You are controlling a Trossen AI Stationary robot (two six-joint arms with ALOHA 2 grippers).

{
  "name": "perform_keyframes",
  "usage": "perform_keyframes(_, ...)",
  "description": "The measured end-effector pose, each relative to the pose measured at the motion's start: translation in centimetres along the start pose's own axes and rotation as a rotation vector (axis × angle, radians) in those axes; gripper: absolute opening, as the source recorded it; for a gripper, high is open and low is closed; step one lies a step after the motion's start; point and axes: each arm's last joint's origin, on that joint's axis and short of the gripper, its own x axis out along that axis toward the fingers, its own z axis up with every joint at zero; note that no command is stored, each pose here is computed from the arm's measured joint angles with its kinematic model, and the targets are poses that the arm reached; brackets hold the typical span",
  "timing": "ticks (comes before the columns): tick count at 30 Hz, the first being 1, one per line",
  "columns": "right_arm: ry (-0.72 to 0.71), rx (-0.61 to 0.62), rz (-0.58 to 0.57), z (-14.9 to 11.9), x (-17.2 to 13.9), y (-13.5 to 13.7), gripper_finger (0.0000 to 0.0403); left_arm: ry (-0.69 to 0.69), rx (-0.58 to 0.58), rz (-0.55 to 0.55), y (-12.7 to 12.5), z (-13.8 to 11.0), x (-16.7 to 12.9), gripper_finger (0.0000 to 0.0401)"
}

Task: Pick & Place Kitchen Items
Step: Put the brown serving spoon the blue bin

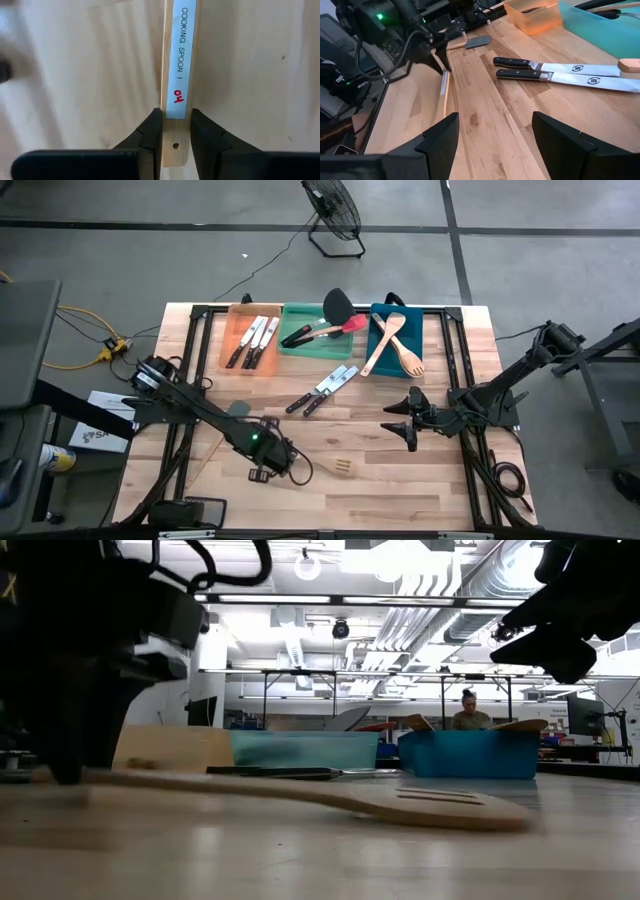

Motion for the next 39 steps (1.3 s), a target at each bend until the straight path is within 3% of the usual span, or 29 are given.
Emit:
perform_keyframes(11,-0.005,-0.010,-0.005,0.0,0.0,0.0,0.0243,-0.124,-0.069,0.128,1.9,-1.5,-5.6,0.0067)
perform_keyframes(21,-0.064,-0.072,-0.065,-0.7,1.3,0.3,0.0243,-0.446,-0.162,0.227,3.8,-2.6,-11.7,0.0067)
perform_keyframes(25,-0.126,-0.110,-0.053,-1.0,2.3,1.0,0.0243,-0.557,-0.140,0.234,3.7,-1.9,-12.5,0.0067)
perform_keyframes(39,-0.324,-0.208,0.107,-1.1,4.3,2.7,0.0243,-0.736,-0.082,0.248,3.4,-0.2,-13.6,0.0067)
